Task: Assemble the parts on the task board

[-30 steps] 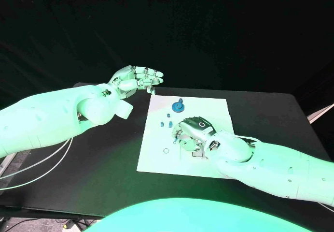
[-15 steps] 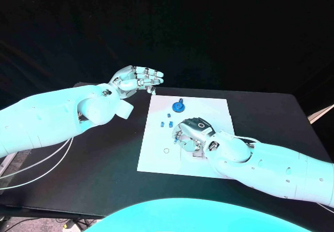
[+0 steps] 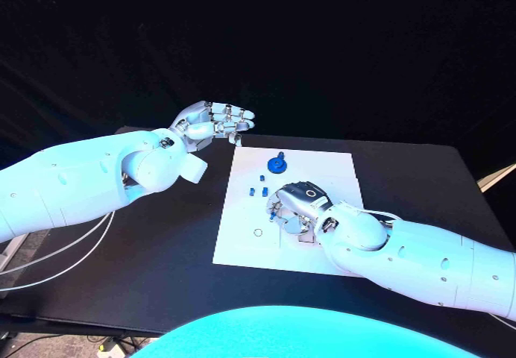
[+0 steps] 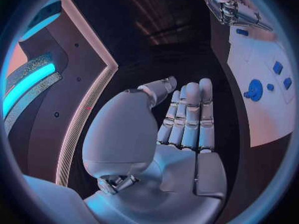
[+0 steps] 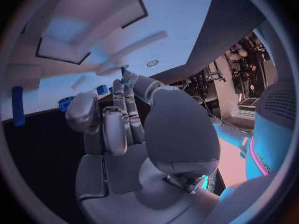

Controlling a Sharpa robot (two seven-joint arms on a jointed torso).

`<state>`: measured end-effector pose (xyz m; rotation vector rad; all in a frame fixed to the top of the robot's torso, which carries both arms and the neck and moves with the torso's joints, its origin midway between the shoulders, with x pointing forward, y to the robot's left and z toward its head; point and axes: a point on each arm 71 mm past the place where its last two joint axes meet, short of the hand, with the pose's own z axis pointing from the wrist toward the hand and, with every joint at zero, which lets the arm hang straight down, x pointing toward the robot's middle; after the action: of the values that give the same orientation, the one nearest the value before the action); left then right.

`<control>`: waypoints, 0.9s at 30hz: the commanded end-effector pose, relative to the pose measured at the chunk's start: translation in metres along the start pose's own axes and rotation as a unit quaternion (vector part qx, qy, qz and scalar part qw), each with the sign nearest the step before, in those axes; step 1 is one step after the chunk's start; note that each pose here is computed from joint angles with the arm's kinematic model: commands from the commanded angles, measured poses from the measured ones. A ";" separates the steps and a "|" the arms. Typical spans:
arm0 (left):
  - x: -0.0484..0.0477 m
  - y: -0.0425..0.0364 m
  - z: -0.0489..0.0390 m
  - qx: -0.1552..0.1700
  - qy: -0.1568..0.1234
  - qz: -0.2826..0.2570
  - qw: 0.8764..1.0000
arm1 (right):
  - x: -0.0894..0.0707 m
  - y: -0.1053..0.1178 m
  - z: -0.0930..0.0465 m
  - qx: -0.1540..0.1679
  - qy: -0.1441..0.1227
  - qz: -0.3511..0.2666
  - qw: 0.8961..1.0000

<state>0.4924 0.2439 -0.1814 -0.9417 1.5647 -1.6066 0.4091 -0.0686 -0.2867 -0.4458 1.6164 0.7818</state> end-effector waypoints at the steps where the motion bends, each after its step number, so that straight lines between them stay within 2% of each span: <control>1: 0.0016 -0.0007 0.0005 0.001 0.003 -0.002 1.000 | 0.002 0.000 0.000 0.000 0.006 -0.002 1.000; 16: 0.0010 -0.0005 0.0004 0.000 0.004 -0.002 1.000 | 0.003 0.001 -0.001 -0.001 0.011 -0.002 1.000; 27: 0.0006 -0.0004 0.0003 -0.001 0.004 -0.002 1.000 | -0.001 0.001 -0.003 0.000 -0.013 0.003 1.000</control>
<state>0.4925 0.2444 -0.1817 -0.9429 1.5704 -1.6068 0.4075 -0.0705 -0.2860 -0.4315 1.6010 0.7868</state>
